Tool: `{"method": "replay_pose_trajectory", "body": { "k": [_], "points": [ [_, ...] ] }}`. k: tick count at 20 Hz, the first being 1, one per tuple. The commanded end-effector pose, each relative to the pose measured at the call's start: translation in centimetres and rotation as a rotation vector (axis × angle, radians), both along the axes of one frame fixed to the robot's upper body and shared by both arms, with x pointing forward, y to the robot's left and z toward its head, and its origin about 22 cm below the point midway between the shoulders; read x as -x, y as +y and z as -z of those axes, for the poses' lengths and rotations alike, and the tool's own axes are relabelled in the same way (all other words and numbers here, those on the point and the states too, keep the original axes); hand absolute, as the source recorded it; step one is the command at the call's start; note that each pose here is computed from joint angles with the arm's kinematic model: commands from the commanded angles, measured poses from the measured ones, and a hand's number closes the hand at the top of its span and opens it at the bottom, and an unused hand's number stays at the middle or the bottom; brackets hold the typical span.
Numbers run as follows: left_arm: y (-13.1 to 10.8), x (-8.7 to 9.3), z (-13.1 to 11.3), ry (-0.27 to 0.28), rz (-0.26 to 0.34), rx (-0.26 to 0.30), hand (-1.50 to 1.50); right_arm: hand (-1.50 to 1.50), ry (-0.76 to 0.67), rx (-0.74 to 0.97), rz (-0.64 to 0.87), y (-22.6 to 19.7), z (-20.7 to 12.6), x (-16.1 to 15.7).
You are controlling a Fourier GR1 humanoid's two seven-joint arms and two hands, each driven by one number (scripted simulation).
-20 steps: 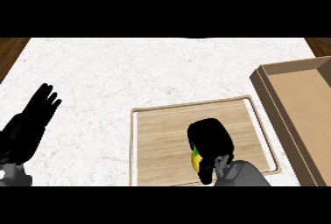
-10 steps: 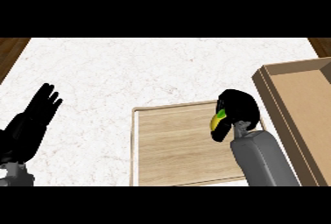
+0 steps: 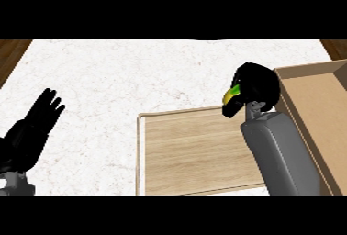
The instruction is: Pick the lemon from the tray and place it in the cardboard box
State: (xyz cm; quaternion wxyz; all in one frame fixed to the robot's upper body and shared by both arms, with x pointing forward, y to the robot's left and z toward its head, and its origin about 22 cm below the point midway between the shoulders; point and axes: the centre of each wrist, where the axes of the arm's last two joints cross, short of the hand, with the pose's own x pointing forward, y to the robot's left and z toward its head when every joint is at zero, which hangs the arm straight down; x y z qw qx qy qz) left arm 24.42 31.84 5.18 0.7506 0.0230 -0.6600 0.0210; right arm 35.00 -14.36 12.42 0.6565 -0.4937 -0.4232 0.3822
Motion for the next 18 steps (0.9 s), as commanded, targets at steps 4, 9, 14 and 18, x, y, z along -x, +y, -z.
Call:
{"method": "replay_pose_trajectory", "body": {
  "k": [4, 9, 14, 18],
  "points": [
    [-1.2, 0.1, 0.1, -0.004, -0.020, -0.009, 0.00, 1.50, -0.280, 0.039, 0.061, 1.8, -9.0, 3.0],
    [0.8, 0.9, 1.1, 0.007, -0.017, -0.004, 0.00, 1.50, -0.406, 0.094, 0.244, 0.2, -12.2, 2.2],
    [1.7, 2.0, 2.1, 0.011, -0.007, 0.007, 0.00, 1.50, -0.440, 0.118, 0.346, -3.4, -14.6, 3.4],
    [-0.3, 0.1, 0.3, 0.025, 0.011, -0.006, 0.00, 1.50, -0.450, 0.115, 0.378, -6.8, -14.7, 2.7]
  ]
}}
